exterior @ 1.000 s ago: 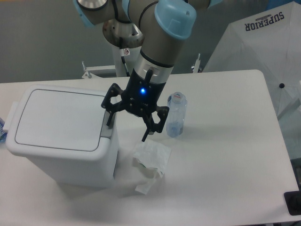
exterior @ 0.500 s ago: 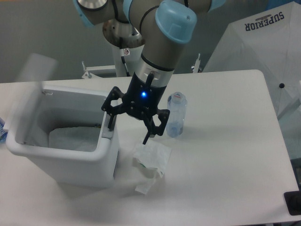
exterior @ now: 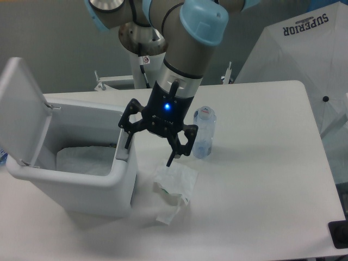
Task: Open the trash can
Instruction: 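Lift the gripper up and away from the opened trash can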
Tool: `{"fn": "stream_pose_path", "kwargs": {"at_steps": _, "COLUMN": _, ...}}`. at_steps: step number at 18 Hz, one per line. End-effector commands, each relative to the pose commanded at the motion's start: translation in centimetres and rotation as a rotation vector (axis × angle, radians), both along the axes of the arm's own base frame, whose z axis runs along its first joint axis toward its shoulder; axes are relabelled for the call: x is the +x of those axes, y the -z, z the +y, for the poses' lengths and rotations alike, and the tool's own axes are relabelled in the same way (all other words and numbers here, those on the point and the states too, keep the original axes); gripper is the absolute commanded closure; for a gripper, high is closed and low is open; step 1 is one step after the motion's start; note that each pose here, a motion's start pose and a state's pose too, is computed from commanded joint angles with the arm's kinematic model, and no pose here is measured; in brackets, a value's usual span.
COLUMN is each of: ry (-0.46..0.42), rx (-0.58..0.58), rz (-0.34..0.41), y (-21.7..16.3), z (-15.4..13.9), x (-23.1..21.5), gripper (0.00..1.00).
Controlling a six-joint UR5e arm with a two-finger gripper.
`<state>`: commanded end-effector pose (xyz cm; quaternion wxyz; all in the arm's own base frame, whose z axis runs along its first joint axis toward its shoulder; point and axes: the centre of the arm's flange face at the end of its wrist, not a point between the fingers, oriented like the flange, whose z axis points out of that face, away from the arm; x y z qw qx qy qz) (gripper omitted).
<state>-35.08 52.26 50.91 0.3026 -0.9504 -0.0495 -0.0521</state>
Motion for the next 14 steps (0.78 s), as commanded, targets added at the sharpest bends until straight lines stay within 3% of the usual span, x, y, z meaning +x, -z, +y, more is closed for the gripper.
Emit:
{"fn": "stream_pose_path", "kwargs": {"at_steps": 3, "ry": -0.013, "rx": 0.046, "rz": 0.065, "y": 0.2, "z": 0.3, "x": -1.7, "gripper": 0.0}}
{"fn": "stream_pose_path", "kwargs": {"at_steps": 10, "ry": 0.002, "rx": 0.038, "rz": 0.106, "y": 1.6, "z": 0.7, "x": -5.6, "gripper": 0.0}}
{"fn": "stream_pose_path", "kwargs": {"at_steps": 14, "ry": 0.048, "rx": -0.057, "rz": 0.2, "y": 4.1, "z": 1.1, "x": -7.6, "gripper": 0.0}}
